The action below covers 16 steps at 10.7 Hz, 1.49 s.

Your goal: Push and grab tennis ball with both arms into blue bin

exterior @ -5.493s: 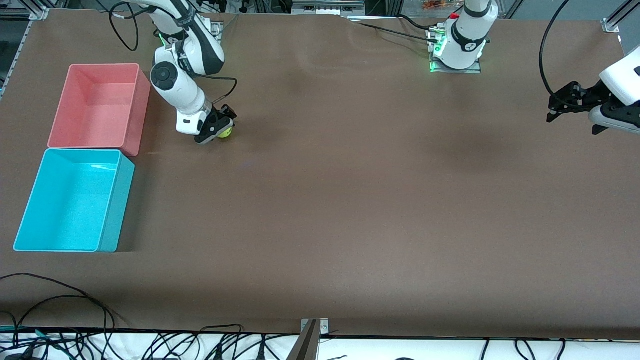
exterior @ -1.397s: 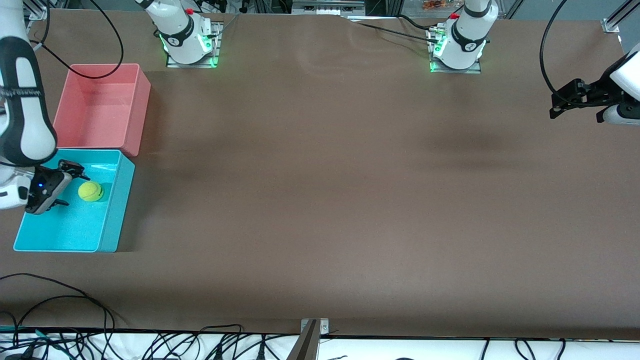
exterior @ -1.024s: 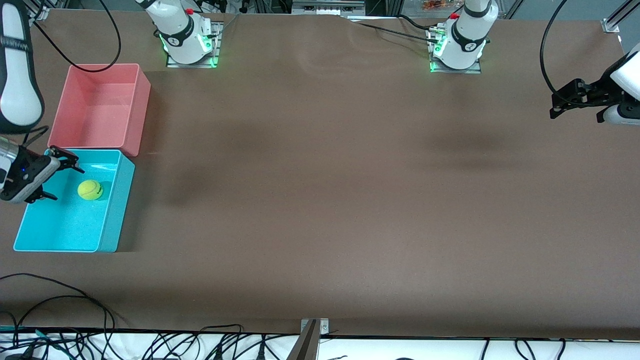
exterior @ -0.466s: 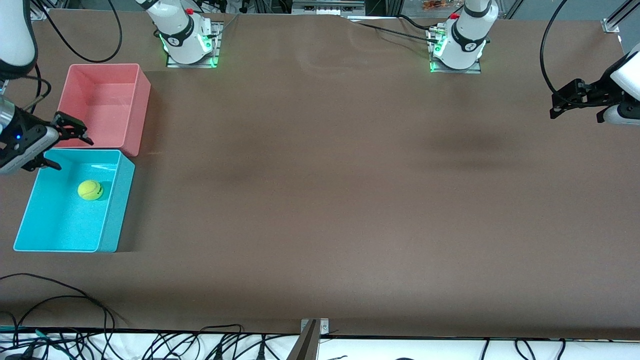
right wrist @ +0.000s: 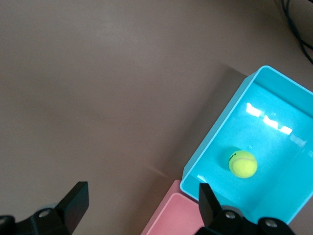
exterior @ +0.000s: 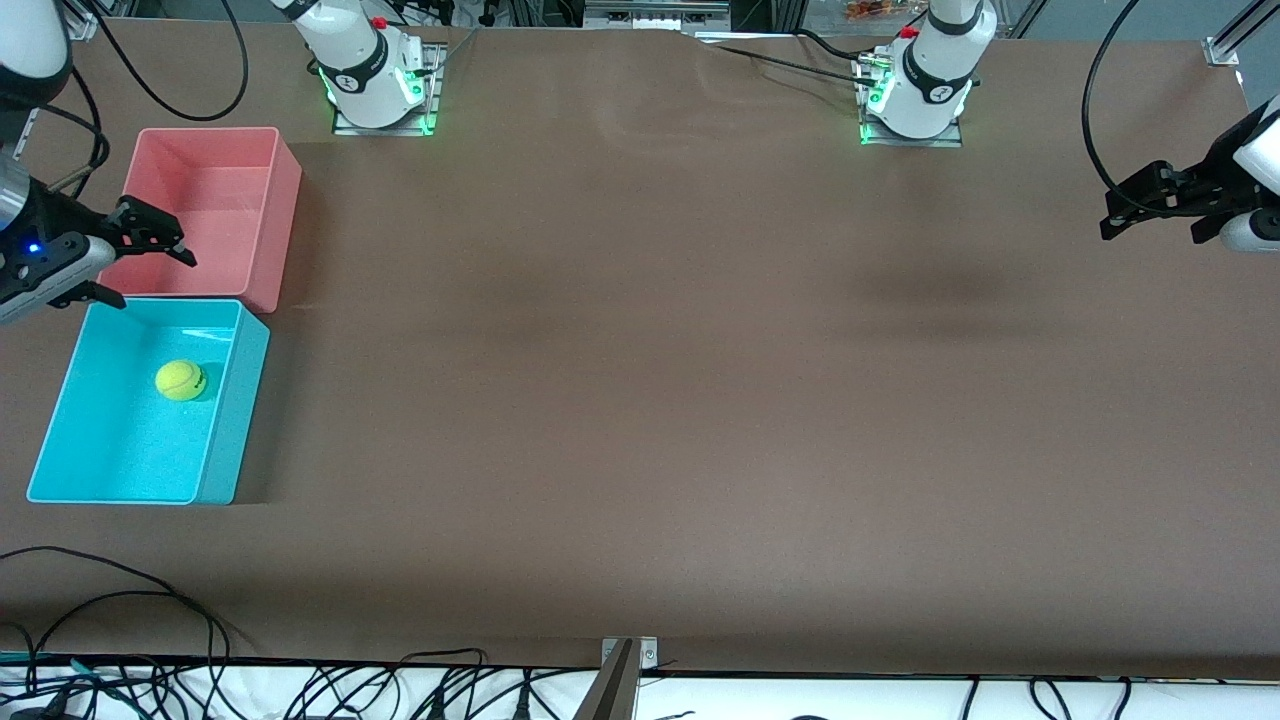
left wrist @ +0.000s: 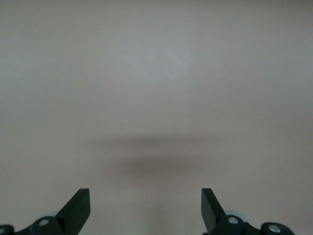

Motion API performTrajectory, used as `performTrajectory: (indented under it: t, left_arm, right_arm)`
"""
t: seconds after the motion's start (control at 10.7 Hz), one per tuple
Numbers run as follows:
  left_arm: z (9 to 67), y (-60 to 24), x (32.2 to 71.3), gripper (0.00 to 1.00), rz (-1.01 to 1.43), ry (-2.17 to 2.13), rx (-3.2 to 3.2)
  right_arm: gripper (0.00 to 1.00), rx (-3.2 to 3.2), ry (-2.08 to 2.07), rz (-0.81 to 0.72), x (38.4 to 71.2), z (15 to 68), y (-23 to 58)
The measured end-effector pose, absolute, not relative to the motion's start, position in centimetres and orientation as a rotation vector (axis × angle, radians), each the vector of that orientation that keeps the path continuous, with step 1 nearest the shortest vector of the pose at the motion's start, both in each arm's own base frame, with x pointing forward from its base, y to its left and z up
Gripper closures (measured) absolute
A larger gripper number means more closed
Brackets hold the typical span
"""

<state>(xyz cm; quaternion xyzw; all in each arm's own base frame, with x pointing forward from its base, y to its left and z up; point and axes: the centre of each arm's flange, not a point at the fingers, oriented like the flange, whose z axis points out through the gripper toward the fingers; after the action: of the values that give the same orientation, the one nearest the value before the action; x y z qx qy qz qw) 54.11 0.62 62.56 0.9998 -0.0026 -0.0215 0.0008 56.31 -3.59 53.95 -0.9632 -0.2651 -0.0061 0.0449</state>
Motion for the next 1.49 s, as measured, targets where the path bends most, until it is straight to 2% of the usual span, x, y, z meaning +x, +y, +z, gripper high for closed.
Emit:
performTrajectory:
  t: [0.28, 0.93, 1.49]
  left_arm:
    - [62.6, 0.4, 54.1, 0.0, -0.068, 0.072, 3.138]
    - [62.3, -0.1, 54.2, 0.0, -0.074, 0.062, 3.139]
    - [62.3, -0.1, 54.3, 0.0, -0.075, 0.062, 3.139]
  right_arm:
    - [0.0, -3.054, -0.644, 0.023, 55.1, 58.4, 0.6]
    - [0.0, -3.163, -0.038, 0.086, 52.2, 66.1, 0.4]
    - [0.0, -3.169, 0.075, 0.081, 52.3, 65.8, -1.1]
